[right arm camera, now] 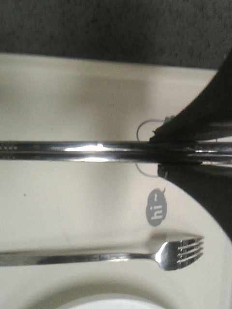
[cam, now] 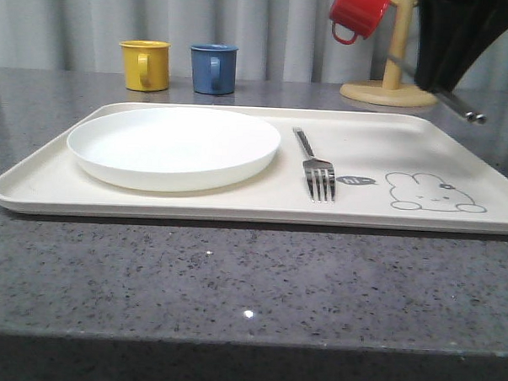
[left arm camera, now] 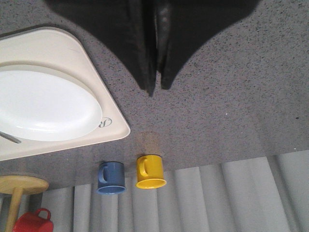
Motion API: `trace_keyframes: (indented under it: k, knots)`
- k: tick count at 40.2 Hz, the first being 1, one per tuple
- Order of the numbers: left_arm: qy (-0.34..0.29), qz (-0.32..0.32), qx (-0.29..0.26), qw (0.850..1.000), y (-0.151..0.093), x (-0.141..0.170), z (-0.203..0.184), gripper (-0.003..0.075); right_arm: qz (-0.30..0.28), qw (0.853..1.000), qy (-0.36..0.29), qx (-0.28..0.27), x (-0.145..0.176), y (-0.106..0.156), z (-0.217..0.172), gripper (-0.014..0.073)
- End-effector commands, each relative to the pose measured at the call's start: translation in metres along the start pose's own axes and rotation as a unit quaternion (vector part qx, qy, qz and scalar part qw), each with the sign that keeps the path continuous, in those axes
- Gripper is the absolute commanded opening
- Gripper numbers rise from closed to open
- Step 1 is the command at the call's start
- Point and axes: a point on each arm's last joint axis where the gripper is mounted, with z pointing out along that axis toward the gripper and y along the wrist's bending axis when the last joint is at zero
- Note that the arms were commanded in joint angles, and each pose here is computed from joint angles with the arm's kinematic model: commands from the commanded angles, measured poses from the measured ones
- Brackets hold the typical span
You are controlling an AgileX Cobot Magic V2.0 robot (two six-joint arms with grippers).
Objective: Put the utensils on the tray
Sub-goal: 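Lower the chopsticks onto the tray beside the fork and release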
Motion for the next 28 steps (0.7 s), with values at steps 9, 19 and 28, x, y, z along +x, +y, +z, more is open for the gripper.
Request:
trace_keyframes:
  k: [9,19,28]
  knots:
    - [-0.049,-0.009,-0.004,0.999,0.002,-0.015,-0.002,-0.0018,0.016,0.999,0.031,-0.024,-0.006,0.018,0.02,-0.0048]
    - [-0.049,-0.009,-0.004,0.999,0.002,-0.015,-0.002,-0.0018,0.022,0.999,0.036,-0.021,-0.011,0.02,0.037,-0.0048]
    - [-0.049,-0.009,-0.004,0.999,0.002,-0.015,-0.002,-0.0018,0.027,0.999,0.036,-0.022,-0.012,0.021,0.039,0.0021]
